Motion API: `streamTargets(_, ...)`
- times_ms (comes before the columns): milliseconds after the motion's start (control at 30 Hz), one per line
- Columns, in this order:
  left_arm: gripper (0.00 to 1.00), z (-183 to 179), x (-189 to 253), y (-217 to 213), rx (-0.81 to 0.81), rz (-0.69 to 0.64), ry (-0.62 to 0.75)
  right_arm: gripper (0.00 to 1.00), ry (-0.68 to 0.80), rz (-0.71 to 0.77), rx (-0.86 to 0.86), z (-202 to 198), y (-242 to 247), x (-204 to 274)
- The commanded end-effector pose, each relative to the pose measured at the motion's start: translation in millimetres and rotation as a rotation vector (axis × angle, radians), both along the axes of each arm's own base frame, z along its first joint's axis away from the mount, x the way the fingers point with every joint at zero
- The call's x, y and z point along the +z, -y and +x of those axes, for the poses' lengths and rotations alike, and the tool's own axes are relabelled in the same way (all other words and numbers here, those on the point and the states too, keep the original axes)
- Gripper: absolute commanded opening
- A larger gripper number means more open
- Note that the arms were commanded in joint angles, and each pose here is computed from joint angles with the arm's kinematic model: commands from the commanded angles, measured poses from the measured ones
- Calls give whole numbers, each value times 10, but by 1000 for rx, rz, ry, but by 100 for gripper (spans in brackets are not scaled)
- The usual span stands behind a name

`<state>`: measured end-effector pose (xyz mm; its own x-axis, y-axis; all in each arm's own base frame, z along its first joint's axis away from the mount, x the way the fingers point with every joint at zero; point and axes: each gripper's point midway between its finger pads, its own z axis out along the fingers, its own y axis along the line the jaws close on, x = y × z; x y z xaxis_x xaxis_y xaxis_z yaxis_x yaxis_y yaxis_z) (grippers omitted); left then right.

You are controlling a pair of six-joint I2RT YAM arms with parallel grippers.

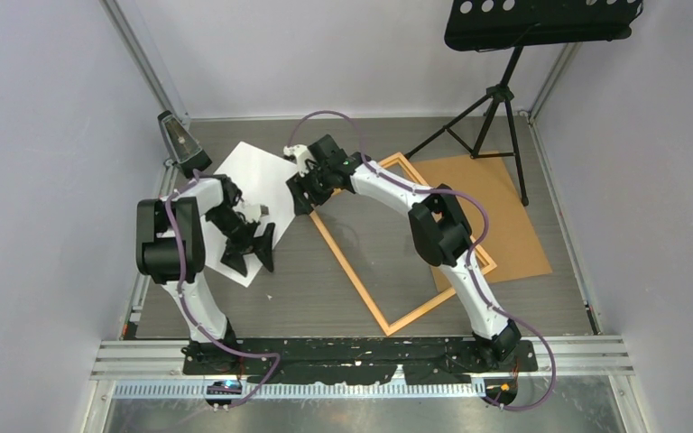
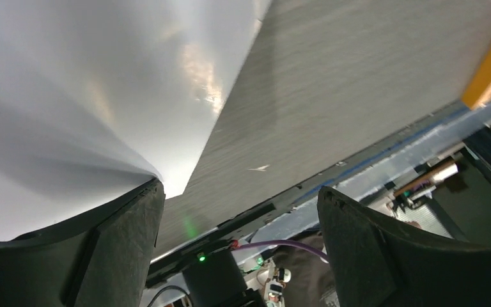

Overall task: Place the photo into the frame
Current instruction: Move the photo to the center of the board.

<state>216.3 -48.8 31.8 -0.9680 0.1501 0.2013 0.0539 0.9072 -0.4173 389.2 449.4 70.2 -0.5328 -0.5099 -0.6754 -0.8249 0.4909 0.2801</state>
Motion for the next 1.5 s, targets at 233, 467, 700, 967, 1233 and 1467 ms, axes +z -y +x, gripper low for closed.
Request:
streamTargets(233,93,-166,601,444,-50,-328,105,66,52,69,75,-194,-169,444)
streamTargets(467,98,308,682,-299,66,-15,353,66,33,72,117,-449,-270,378)
streamTargets(700,98,641,756,-1202,242,169,457,66,108,53,185,-532,-668,348)
streamTargets(967,98,904,667,-1986,255,374,471,66,172,21,249,-799,-1130,126)
streamTargets(1233,98,1101,614,-2257,270,392,468,66,210,-40,266,-983,-1320,-145)
streamTargets(1467,97,1174,654,-2231,269,357,479,64,229,-156,298,-1137,-1209,-294)
